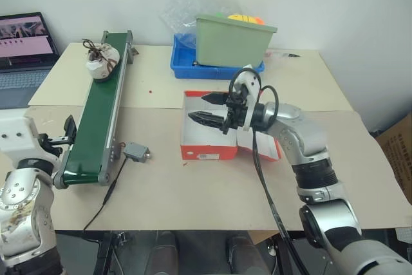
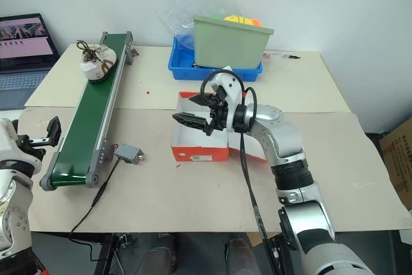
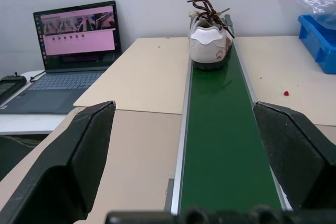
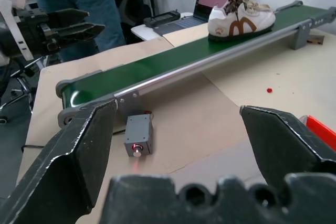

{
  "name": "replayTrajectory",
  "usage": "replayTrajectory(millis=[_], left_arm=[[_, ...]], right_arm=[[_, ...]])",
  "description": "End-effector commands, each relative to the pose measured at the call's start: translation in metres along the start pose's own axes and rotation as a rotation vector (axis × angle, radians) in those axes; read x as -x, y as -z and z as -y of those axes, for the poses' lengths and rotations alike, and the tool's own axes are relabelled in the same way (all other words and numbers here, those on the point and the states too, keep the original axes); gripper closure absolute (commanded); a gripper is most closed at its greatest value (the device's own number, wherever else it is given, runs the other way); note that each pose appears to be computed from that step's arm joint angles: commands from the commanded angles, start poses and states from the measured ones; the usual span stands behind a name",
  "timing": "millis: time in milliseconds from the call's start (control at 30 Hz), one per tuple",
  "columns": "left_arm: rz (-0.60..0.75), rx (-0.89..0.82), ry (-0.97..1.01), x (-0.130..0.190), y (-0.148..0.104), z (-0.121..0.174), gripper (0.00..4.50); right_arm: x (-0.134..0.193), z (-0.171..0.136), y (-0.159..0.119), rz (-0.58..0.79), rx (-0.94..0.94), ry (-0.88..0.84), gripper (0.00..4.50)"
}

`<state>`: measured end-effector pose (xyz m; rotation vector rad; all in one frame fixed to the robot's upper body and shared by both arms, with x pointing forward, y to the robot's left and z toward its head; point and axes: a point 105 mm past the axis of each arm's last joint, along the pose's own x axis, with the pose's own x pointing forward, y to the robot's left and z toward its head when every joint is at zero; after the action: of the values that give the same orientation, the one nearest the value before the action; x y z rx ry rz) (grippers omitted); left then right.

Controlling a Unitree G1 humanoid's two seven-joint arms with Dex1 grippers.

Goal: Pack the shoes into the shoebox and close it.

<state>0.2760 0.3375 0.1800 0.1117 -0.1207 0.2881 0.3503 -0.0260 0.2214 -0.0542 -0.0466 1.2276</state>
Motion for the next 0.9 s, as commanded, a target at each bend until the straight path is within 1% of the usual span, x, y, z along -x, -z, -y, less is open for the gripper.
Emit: replayTrajectory(millis=[33, 133, 267, 367, 667, 900], left_arm=[[0.036, 0.016, 0.012, -0.001, -0.003, 0.002, 0.0], [0.032, 0.034, 0.031, -0.003, 0.001, 0.007, 0.0], [0.014, 0.067, 0.053, -0.009, 0.013, 0.016, 0.0], [-0.003, 0.082, 0.072, -0.016, 0.021, 0.02, 0.0], [-0.036, 0.106, 0.064, -0.038, 0.035, 0.025, 0.0], [-0.064, 0.107, 0.056, -0.043, 0.041, 0.021, 0.0]], right_arm=[[0.001, -0.004, -0.021, 0.047, 0.036, -0.021, 0.04], [0.001, -0.006, -0.021, 0.041, 0.042, -0.031, 0.04], [0.001, -0.007, -0.022, 0.028, 0.08, -0.02, 0.04], [0.003, -0.008, -0.023, 0.025, 0.07, -0.017, 0.04], [0.011, -0.006, -0.022, 0.008, 0.071, 0.012, 0.04], [0.015, -0.006, -0.02, 0.002, 0.071, 0.025, 0.04]])
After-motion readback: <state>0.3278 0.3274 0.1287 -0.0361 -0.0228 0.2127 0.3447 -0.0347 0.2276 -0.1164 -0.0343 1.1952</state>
